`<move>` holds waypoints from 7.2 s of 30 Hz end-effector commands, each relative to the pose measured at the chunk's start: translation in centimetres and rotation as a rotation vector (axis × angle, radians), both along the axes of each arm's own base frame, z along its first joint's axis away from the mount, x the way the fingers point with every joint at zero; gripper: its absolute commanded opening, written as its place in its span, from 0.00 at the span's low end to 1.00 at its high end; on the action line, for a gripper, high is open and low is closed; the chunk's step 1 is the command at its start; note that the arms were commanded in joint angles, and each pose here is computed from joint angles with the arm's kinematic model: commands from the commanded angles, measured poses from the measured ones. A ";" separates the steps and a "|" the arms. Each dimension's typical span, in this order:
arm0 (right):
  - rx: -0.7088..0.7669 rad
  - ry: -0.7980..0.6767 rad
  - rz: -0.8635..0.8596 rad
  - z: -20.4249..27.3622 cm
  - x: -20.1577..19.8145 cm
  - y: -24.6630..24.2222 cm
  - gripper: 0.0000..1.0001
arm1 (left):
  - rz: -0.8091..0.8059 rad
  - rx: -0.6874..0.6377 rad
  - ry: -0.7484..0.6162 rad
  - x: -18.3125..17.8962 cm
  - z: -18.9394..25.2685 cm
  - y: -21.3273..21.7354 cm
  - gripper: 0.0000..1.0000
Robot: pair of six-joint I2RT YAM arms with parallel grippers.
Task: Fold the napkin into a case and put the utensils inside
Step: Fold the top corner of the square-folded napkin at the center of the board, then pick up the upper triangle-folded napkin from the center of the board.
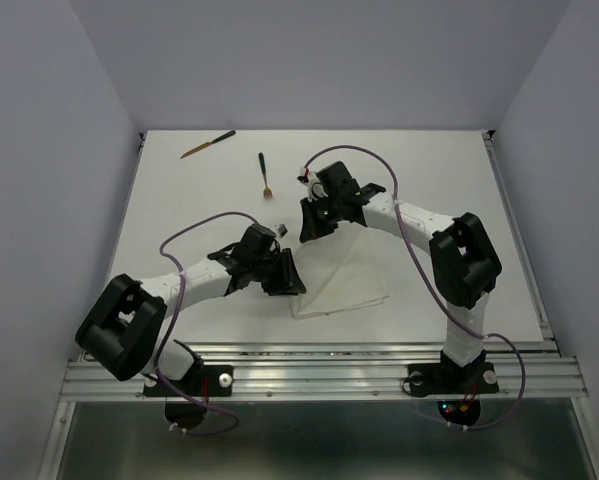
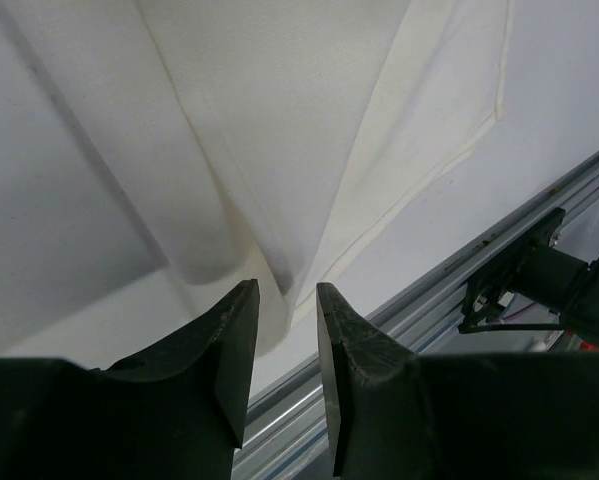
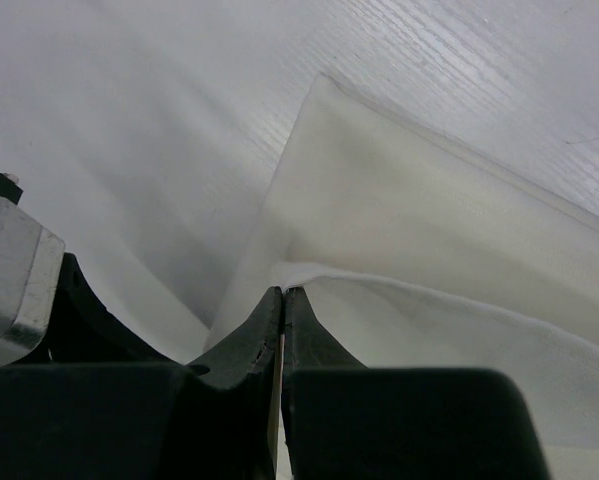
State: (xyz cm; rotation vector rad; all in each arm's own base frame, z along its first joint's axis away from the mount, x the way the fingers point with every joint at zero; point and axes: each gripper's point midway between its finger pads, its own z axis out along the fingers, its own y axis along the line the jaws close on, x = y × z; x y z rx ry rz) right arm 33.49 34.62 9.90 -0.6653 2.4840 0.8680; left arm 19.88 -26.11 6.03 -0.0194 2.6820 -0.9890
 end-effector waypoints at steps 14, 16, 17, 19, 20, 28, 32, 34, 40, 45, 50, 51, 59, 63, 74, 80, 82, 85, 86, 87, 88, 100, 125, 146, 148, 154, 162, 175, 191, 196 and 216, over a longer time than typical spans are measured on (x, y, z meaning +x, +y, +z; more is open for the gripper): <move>0.031 -0.052 0.021 1.3 0.1 0.7 0.01 | -0.030 -0.035 0.030 -0.5 -1.1 -1.4 0.00; 0.031 -0.049 0.020 1.2 0.3 0.8 0.01 | -0.044 -0.039 0.030 -0.8 -1.0 -1.5 0.00; 0.026 -0.043 0.018 0.8 0.3 0.8 0.01 | -0.048 -0.040 0.032 -1.0 -1.1 -1.5 0.00; 0.027 -0.043 0.017 0.7 0.6 1.0 0.01 | -0.059 -0.039 0.029 -1.3 -1.1 -1.6 0.00; 0.027 -0.044 0.015 0.6 0.7 1.1 0.01 | -0.062 -0.039 0.030 -1.4 -1.2 -1.5 0.00; 0.027 -0.035 0.001 -0.2 1.5 1.7 0.01 | -0.088 -0.033 0.037 -2.5 -1.5 -1.6 0.00; 0.025 -0.028 0.001 -0.5 1.7 1.8 0.01 | -0.090 -0.029 0.036 -2.6 -1.7 -1.6 0.00; 0.022 -0.028 -0.003 -0.6 1.8 1.8 0.01 | -0.088 -0.029 0.036 -2.6 -1.7 -1.6 0.00; 0.016 -0.030 -0.027 -0.6 2.2 1.8 0.33 | -0.083 -0.025 0.025 -2.4 -1.4 -1.6 0.14; 0.028 -0.073 -0.059 1.4 2.7 1.6 0.59 | -0.063 0.003 -0.020 -1.5 -0.3 -1.3 0.27; 0.023 -0.162 -0.146 4.7 3.7 0.3 0.59 | -0.033 0.053 -0.078 -0.3 1.3 -0.7 0.32; 0.009 -0.169 -0.165 4.6 3.7 -0.2 0.59 | -0.027 0.067 -0.078 -0.2 1.3 -0.5 0.32; -0.095 -0.152 -0.440 2.5 5.7 -8.4 0.24 | 0.091 0.115 -0.123 4.2 1.9 1.1 0.31; -0.114 -0.110 -0.519 1.1 5.6 -11.7 0.11 | 0.191 0.174 -0.090 7.4 0.3 2.9 0.31; -0.149 -0.083 -0.537 -0.6 4.5 -13.0 0.09 | 0.224 0.212 -0.074 11.2 -0.9 2.2 0.34; -0.140 -0.077 -0.530 -0.7 4.4 -12.7 0.09 | 0.267 0.205 -0.088 12.9 -0.4 1.8 0.28; -0.139 -0.077 -0.529 -0.7 4.4 -12.7 0.09 | 0.268 0.215 -0.082 13.1 -0.8 1.7 0.28; -0.138 -0.076 -0.528 -0.8 4.5 -12.7 0.09 | 0.269 0.219 -0.079 13.6 -1.0 1.4 0.28; -0.138 -0.076 -0.528 -0.8 4.5 -12.7 0.09 | 0.268 0.220 -0.077 13.7 -1.0 1.4 0.28; -0.136 -0.075 -0.528 -0.8 4.4 -12.6 0.09 | 0.270 0.229 -0.071 13.8 -1.4 1.4 0.28; -0.133 -0.076 -0.527 -0.7 4.5 -12.6 0.09 | 0.273 0.233 -0.072 14.0 -1.4 1.4 0.28; -0.126 -0.068 -0.520 -0.7 4.5 -12.3 0.09 | 0.302 0.279 -0.082 14.5 -1.4 2.2 0.36; -0.137 -0.072 -0.524 -0.8 4.3 -12.6 0.10 | 0.286 0.312 -0.090 15.6 -2.1 1.1 0.18; -0.231 -0.130 -0.616 -1.7 6.6 -14.3 0.10 | 0.300 0.299 -0.145 17.0 0.4 0.8 0.00; -0.237 -0.139 -0.623 -1.6 6.9 -14.4 0.10 | 0.301 0.297 -0.148 17.2 0.4 0.7 0.00; -0.273 -0.145 -0.660 -2.3 7.9 -14.8 0.10 | 0.300 0.290 -0.160 17.7 0.6 0.4 0.00; -0.338 -0.143 -0.703 -4.3 8.3 -15.8 0.10 | 0.298 0.291 -0.161 17.7 0.3 0.4 0.00; -0.289 -0.179 -0.705 -3.4 8.7 -15.4 0.10 | 0.325 0.302 -0.199 17.8 1.7 1.2 0.20; -0.268 -0.175 -0.771 -2.4 6.8 -17.1 0.16 | 0.189 0.269 -0.227 12.2 4.3 -1.4 0.26; -0.267 -0.176 -0.755 -2.8 7.4 -16.6 0.15 | 0.027 0.190 -0.139 7.7 1.9 -3.7 0.00; -0.176 -0.164 -0.680 -0.9 6.8 -14.9 0.15 | -0.063 0.199 -0.061 2.4 -1.1 -2.4 0.00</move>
